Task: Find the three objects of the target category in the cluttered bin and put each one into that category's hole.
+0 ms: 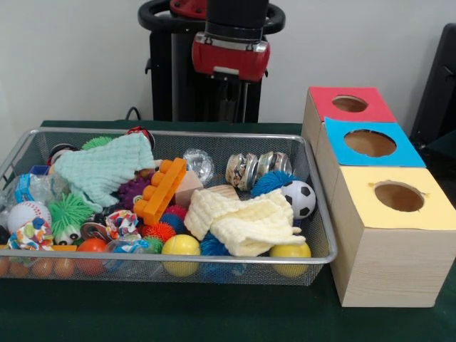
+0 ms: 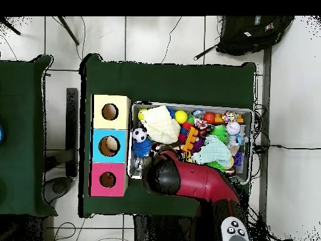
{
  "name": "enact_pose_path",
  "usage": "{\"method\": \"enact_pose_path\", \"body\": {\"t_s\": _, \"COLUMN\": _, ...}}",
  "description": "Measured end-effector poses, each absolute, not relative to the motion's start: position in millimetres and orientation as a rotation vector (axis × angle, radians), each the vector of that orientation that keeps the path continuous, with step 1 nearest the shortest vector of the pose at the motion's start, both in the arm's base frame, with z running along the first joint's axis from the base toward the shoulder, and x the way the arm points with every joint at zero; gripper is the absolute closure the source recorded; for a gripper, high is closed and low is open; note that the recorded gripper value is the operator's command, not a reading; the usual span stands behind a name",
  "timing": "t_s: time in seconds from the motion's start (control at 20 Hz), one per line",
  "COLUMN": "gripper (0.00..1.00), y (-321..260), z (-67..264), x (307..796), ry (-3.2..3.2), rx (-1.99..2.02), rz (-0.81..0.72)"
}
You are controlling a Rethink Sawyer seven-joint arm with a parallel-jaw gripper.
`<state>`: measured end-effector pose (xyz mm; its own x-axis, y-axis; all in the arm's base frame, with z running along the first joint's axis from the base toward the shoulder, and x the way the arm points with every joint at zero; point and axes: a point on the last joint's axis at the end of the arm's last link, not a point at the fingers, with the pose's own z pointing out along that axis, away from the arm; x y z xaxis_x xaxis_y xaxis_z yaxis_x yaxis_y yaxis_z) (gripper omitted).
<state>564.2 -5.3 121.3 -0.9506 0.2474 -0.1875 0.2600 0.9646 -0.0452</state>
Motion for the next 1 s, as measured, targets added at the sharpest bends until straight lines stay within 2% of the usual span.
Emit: {"method": "enact_pose_path", "body": {"t_s": 1.0, "gripper": 1.0, "y": -50.0, "z": 103.3, "x": 580.2, "ry": 2.928, "rx": 0.36, "rz": -0.074}}
